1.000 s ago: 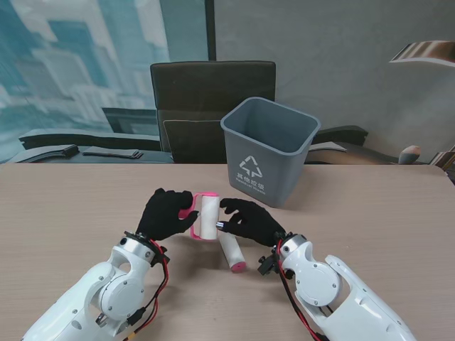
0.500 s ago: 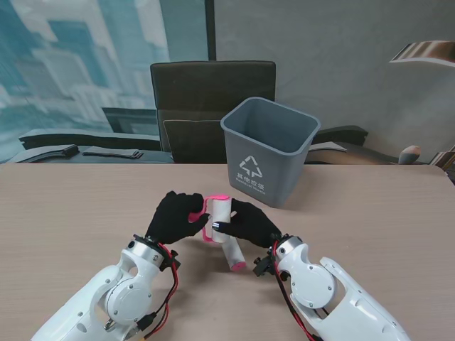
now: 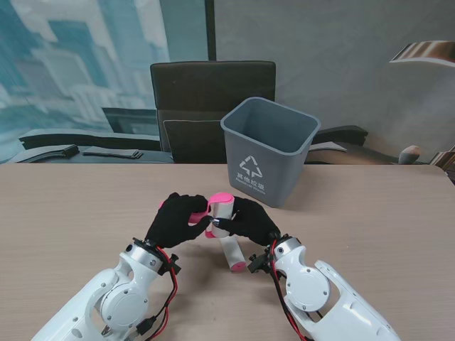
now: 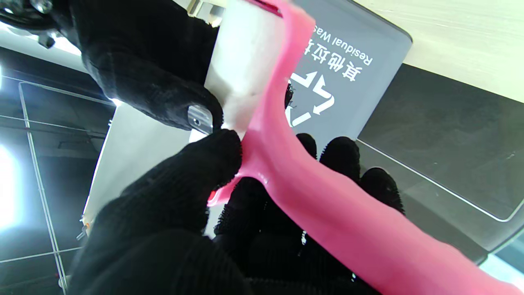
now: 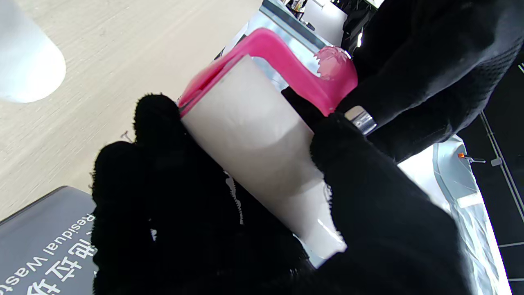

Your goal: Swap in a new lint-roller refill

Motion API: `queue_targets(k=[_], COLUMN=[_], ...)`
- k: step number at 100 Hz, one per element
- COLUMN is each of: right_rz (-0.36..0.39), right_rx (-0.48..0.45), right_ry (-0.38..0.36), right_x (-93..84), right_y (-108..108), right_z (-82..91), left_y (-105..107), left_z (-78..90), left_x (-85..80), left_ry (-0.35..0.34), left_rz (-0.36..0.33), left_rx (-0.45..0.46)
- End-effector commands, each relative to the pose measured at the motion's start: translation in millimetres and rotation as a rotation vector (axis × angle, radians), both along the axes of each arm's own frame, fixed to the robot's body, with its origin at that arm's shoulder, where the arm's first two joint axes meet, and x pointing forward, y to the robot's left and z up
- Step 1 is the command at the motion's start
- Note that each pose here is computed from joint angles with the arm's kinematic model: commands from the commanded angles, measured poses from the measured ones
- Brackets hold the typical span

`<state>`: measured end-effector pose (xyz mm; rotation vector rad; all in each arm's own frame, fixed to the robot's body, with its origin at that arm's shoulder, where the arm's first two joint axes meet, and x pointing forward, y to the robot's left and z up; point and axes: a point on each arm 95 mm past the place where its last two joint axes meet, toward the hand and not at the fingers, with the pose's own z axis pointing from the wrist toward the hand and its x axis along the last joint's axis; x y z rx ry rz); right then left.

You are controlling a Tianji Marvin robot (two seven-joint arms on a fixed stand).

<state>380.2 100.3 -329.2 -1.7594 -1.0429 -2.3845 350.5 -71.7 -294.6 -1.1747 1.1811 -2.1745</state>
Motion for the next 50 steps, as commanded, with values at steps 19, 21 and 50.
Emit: queue_targets(k=[19,21,50], right_rz=[0.030,0.031,0.022], right_rx=[0.022,0.022,0.020], right_ry=[-0.024,-0.025,-0.028], right_x=[-4.0,-4.1,-4.5], right_y=[7.0,6.8,4.1], right_z=[5.5,5.5,7.4], left_y=[4.5,5.3,12.2], left_z=[-2.1,-2.0,-3.9], left_x=[-4.0,-4.2,-7.4], left_ry=[0.023,0.024,0.024], left_rz=[-0.049,-0.051,-0.070], left_rx=[0.043,0.046,0.114])
